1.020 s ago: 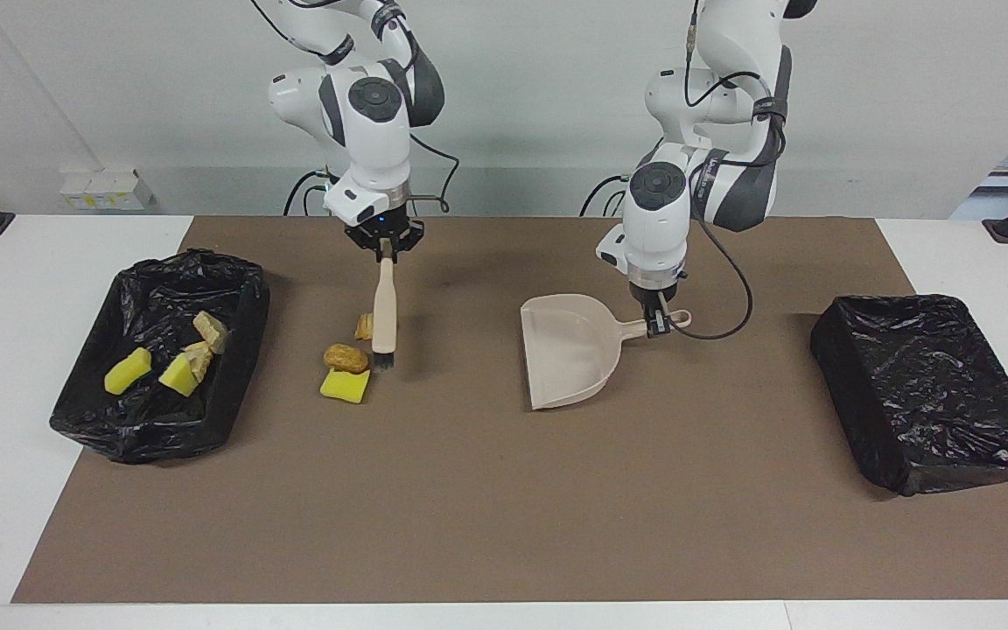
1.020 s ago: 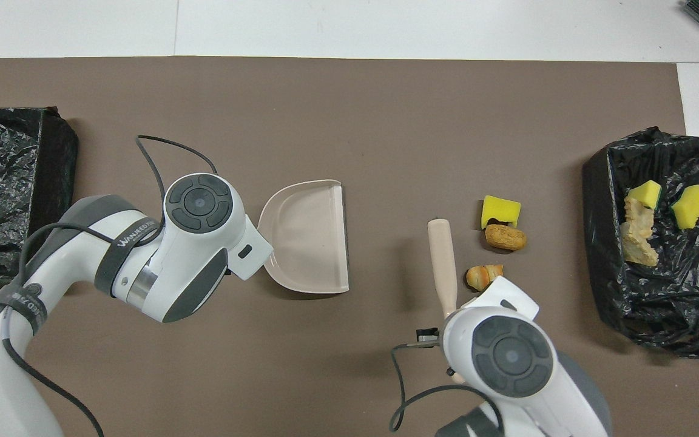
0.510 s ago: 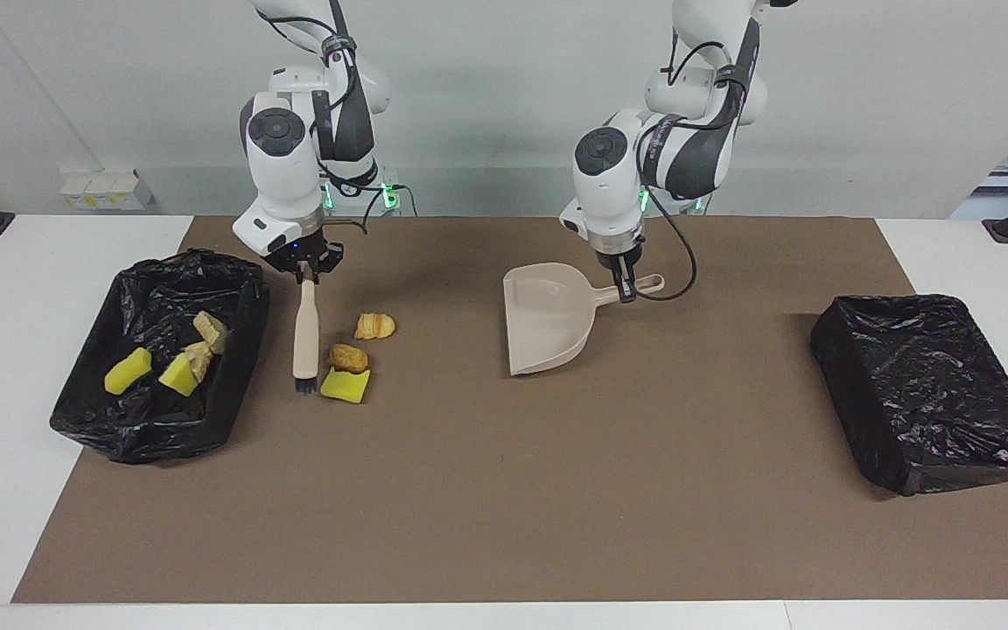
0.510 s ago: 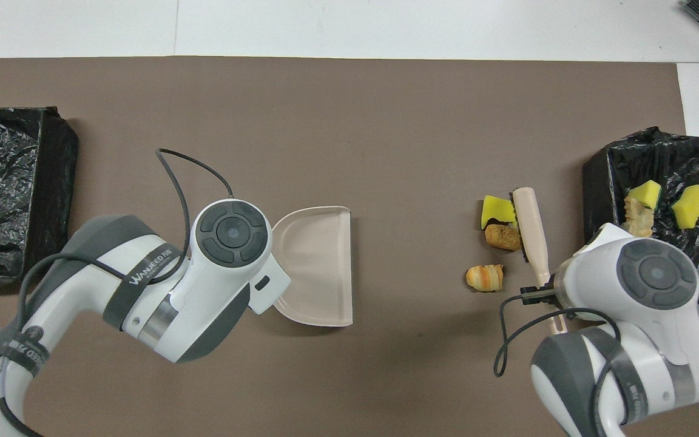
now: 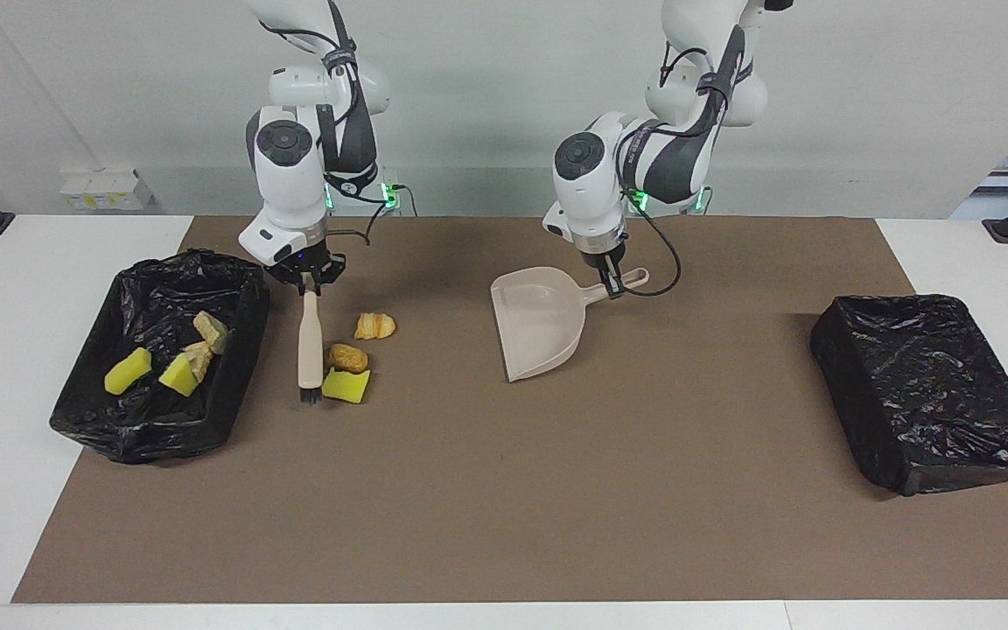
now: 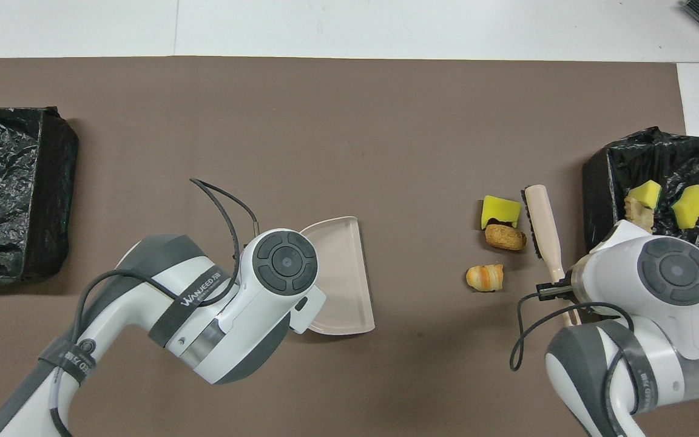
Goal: Sweep and dump trash in bin
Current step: 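Sweep the sponge and bread toward the dustpan with the right gripper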
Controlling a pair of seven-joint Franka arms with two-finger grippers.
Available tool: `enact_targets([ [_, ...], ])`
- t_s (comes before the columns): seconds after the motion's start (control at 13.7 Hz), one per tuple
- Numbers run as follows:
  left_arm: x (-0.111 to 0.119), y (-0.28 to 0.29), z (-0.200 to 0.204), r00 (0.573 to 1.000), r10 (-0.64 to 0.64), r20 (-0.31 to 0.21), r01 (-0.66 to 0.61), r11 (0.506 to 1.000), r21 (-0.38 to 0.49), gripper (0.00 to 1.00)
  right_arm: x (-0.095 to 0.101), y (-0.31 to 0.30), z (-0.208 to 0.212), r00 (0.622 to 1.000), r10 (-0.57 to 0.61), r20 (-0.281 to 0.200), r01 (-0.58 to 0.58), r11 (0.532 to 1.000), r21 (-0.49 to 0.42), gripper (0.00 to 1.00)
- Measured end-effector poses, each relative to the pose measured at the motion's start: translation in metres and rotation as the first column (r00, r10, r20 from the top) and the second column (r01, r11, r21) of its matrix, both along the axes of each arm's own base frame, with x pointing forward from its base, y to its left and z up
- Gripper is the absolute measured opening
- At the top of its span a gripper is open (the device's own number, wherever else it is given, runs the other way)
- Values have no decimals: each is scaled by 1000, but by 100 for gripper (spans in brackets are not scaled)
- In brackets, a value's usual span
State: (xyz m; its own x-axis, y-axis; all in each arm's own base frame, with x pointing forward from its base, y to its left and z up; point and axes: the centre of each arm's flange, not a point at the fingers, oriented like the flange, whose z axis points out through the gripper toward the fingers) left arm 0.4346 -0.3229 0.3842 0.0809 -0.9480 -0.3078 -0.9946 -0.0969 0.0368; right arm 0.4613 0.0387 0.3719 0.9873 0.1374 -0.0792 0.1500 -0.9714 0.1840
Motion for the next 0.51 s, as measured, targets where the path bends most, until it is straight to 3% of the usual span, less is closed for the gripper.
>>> enact_targets([
  [0.51,-2,-2,-2,1000,1,-6,-1,1000,6,32,1,17,-21,999,24,-44,-25,1000,-8,26],
])
